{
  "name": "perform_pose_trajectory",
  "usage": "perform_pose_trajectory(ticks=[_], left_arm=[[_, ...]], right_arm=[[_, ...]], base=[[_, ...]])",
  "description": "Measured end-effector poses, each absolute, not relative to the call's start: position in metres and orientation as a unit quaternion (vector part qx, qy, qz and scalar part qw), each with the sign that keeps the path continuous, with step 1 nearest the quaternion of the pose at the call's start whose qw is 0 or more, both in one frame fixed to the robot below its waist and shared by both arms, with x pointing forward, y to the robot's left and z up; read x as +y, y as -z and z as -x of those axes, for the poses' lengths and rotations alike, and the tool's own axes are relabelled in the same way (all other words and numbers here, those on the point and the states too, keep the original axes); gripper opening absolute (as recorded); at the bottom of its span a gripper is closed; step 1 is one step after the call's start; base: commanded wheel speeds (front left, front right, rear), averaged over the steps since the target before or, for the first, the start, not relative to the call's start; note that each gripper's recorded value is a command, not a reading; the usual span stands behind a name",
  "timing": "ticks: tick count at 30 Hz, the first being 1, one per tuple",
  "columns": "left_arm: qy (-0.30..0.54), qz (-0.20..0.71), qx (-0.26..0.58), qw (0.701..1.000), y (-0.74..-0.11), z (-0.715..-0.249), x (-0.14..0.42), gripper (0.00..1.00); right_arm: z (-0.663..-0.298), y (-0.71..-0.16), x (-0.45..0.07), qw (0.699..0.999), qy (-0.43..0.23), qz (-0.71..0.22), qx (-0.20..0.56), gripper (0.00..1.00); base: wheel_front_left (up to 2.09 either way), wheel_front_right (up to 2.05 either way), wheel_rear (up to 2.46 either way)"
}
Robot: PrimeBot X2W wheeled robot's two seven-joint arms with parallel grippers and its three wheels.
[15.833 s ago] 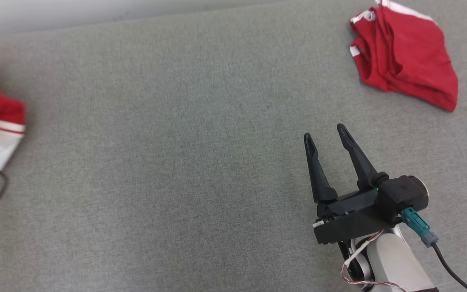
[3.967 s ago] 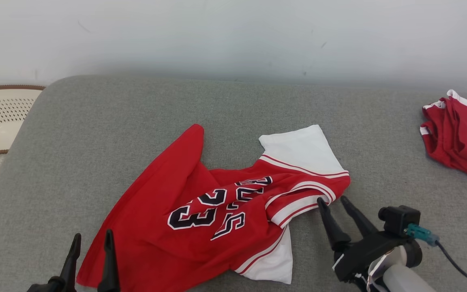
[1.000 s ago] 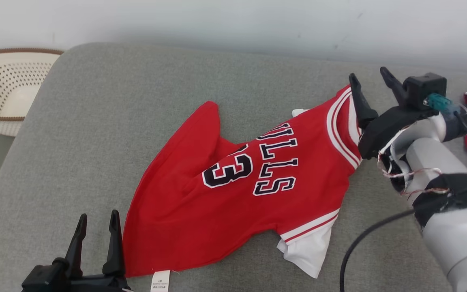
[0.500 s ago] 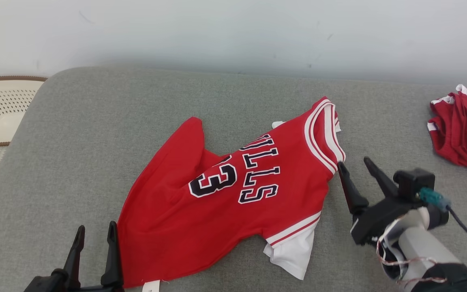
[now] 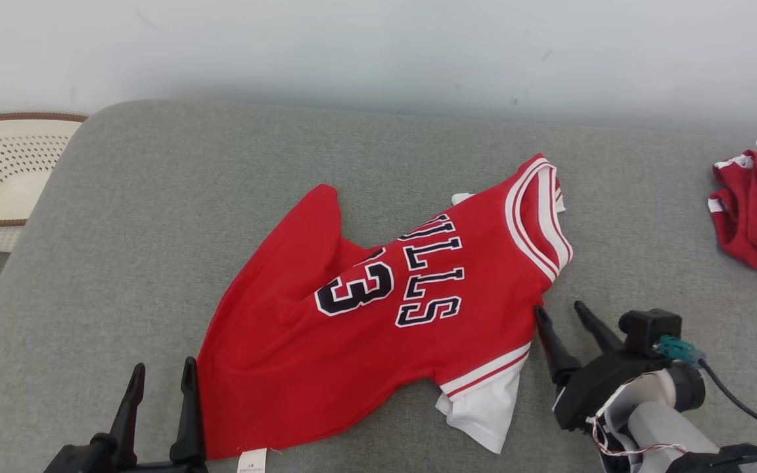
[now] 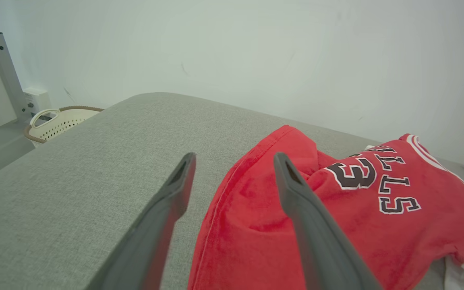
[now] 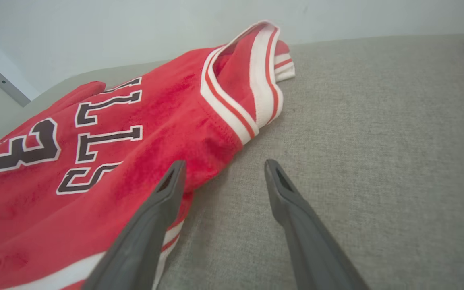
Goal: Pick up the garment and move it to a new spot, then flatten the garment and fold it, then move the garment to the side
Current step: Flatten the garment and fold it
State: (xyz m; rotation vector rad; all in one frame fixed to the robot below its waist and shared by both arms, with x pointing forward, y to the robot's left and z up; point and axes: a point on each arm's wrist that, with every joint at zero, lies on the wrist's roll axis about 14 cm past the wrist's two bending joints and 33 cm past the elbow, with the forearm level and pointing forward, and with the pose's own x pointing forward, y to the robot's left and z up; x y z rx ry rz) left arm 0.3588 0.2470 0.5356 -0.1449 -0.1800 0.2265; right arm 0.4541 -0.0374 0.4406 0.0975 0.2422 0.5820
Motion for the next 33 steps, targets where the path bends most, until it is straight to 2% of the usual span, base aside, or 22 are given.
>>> perform_pose_trajectory(ticks=[7, 9, 10, 11, 16, 19, 25, 33], left_arm=[[-0.127, 0.070, -0.091, 0.985, -0.537, -0.351, 0.256, 1.00], [-0.129, 0.070, -0.091, 0.985, -0.536, -0.350, 0.257, 1.00], [-0.129, 0.071, -0.090, 0.985, -0.536, -0.350, 0.257, 1.00], [-0.129, 0.071, -0.090, 0.985, -0.536, -0.350, 0.257, 1.00], [-0.130, 0.071, -0.092, 0.985, -0.537, -0.350, 0.258, 1.00], [-0.128, 0.072, -0.094, 0.985, -0.538, -0.351, 0.257, 1.00], [-0.119, 0.077, -0.093, 0.986, -0.537, -0.352, 0.249, 1.00], [-0.113, 0.080, -0.093, 0.986, -0.538, -0.352, 0.245, 1.00]], right_arm=[[-0.437, -0.423, -0.012, 0.937, -0.303, -0.084, 0.155, 1.00], [-0.432, -0.419, -0.005, 0.933, -0.305, -0.099, 0.166, 0.40], [-0.432, -0.419, -0.002, 0.932, -0.307, -0.101, 0.165, 0.04], [-0.432, -0.420, -0.001, 0.931, -0.309, -0.101, 0.163, 0.00], [-0.435, -0.429, -0.001, 0.933, -0.316, -0.086, 0.146, 0.00], [-0.446, -0.454, -0.011, 0.942, -0.315, -0.067, 0.097, 0.00], [-0.433, -0.455, -0.033, 0.948, -0.309, -0.007, 0.079, 0.00], [-0.412, -0.461, 0.009, 0.927, -0.363, 0.044, 0.081, 0.00]], base=[[0.00, 0.00, 0.00], [0.00, 0.00, 0.00], [0.00, 0.00, 0.00], [0.00, 0.00, 0.00], [0.00, 0.00, 0.00], [0.00, 0.00, 0.00], [0.00, 0.00, 0.00], [0.00, 0.00, 0.00]])
